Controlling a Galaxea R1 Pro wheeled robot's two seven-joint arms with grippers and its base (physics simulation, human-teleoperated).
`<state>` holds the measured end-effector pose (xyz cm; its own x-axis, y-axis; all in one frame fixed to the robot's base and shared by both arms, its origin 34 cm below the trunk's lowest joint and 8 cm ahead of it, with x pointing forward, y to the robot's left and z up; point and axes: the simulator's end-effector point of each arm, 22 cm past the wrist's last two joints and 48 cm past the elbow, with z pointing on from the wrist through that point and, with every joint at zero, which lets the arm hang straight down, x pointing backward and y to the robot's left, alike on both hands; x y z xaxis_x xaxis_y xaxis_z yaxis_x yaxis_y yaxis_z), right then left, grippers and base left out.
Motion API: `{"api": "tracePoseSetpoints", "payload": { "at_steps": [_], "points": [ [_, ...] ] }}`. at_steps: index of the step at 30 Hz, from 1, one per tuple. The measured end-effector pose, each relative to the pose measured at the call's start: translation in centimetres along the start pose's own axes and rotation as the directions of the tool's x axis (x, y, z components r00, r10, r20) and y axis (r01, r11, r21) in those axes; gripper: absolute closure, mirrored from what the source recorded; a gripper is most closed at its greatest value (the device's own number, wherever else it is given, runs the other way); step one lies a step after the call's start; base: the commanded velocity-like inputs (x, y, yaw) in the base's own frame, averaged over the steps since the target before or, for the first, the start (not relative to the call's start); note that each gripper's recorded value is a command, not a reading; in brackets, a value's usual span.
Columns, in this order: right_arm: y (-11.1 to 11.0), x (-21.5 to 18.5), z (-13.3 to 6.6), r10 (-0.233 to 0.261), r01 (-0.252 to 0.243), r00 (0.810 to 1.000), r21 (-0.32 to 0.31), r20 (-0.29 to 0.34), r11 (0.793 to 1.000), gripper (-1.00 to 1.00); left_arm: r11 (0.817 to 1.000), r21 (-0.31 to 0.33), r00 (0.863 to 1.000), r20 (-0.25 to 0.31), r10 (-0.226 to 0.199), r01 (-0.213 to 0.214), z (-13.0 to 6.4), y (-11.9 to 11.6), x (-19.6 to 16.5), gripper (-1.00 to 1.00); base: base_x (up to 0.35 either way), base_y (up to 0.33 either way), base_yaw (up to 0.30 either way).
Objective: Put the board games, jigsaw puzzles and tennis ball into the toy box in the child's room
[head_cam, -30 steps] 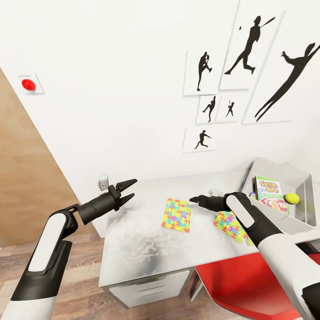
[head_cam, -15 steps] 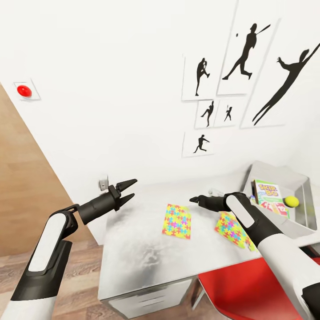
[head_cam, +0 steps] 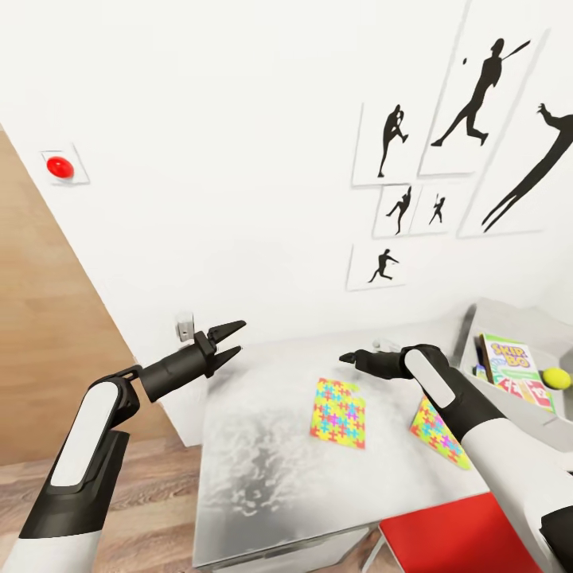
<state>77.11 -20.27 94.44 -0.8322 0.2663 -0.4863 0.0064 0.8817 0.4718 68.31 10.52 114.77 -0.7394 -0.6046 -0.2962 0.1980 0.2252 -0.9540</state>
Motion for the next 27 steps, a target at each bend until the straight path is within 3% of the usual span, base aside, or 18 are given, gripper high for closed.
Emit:
{"api": "tracePoseSetpoints", "payload": {
  "at_steps": [27],
  "points": [
    [-1.4, 0.4, 0.0, 0.022, -0.022, 1.0, 0.025, -0.019, 0.999, -1.0, 1.0, -0.003, 1.0, 0.003, 0.0, 0.0, -0.1, 0.1, -0.1, -1.0, 0.003, 0.003, 0.016]
  ]
}}
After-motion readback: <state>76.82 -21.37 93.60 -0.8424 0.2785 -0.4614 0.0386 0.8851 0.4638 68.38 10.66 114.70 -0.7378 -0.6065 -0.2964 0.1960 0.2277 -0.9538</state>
